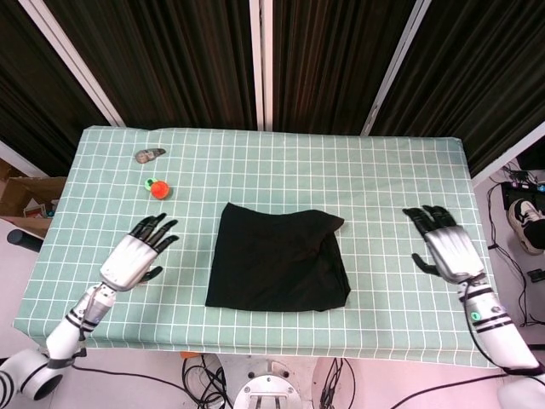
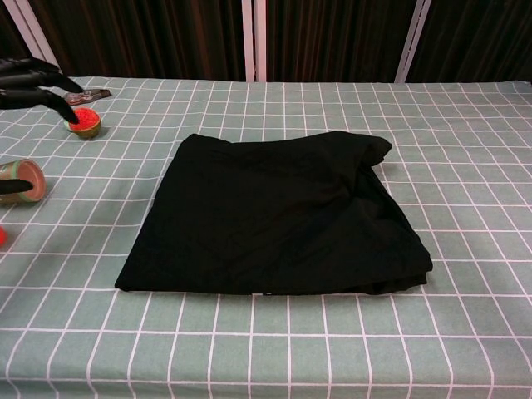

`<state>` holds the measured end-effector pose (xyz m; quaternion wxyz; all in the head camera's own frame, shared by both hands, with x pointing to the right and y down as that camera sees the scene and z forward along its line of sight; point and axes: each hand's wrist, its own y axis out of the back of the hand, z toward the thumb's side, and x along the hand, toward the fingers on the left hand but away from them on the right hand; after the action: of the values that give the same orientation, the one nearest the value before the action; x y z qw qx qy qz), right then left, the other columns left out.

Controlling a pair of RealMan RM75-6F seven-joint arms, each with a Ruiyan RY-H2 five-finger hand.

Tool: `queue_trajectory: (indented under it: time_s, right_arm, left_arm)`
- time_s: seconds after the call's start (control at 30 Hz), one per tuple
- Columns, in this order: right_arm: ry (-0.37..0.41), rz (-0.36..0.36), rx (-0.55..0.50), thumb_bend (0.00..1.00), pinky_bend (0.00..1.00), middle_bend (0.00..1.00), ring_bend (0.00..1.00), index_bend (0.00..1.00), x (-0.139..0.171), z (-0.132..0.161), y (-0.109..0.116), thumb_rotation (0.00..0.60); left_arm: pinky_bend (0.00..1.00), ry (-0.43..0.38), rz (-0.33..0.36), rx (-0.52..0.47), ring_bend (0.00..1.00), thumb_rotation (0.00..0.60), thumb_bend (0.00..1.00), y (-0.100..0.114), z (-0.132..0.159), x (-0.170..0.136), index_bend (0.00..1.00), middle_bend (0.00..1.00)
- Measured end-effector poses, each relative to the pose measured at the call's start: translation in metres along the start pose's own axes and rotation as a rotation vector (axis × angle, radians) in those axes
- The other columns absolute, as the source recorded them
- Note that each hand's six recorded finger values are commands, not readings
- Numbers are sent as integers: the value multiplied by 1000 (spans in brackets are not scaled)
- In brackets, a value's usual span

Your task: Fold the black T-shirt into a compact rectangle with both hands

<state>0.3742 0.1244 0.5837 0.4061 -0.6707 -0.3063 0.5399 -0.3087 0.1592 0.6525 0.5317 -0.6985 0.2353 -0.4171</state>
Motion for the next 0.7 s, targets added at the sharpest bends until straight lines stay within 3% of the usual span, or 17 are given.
queue_trajectory:
  time_s: [0.13,0.43,0.7]
  right_arm:
    - [-53,-64,-28,262,157,165,82,124,28,-18,25,600]
    - [-62,-71,-65,245,157,164,82,123,41,-23,22,600]
    - [-72,-68,-76,245,157,163,82,124,43,-25,16,600]
  left_arm:
    - [168,-73,-29,19,44,600,157,-16,19,26,256,118]
    - [165,-90,-107,142,44,600,128,-57,18,54,232,117]
    - [165,-113,-83,48,44,600,124,-71,31,65,232,117]
